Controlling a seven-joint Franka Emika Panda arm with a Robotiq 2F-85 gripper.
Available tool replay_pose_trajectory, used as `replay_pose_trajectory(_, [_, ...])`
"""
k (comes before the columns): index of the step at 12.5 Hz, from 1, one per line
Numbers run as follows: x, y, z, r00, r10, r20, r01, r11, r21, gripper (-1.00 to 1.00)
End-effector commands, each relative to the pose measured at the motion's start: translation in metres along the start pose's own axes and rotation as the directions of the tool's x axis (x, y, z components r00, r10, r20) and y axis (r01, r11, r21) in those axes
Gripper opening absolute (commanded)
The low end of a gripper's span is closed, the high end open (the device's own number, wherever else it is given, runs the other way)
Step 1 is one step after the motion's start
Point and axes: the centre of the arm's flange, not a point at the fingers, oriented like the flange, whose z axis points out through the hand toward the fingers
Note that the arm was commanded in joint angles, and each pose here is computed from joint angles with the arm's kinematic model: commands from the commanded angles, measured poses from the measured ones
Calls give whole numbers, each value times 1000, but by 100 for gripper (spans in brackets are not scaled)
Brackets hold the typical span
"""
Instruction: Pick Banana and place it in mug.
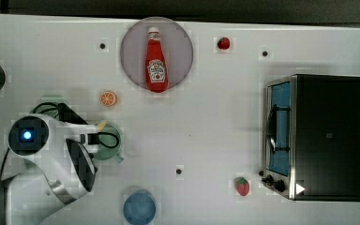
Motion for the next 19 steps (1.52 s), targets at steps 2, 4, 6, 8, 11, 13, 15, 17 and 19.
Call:
replay_pose_trajectory(2, [26,18,13,993,116,-25,-115,993,24,-26])
replay_pose_trajectory(4, [26,23,31,993,121,-9,-121,993,10,2])
replay_pose_trajectory(6, [25,20,34,993,119,-12,-118,992,48,46])
replay_pose_trajectory(8, [27,21,33,992,122,-14,-121,991,49,91])
replay_pose_trajectory(11, [33,20,8,990,131,-49,-127,988,86,100])
replay_pose_trajectory(13, [43,23,-33,984,153,-96,-141,983,118,100])
replay_pose_trajectory(15, [50,30,-86,974,177,-139,-163,981,106,100])
replay_pose_trajectory(17, [54,40,-146,964,207,-167,-198,978,69,100])
replay_pose_trajectory(19, [68,62,-206,947,265,-179,-261,964,44,100])
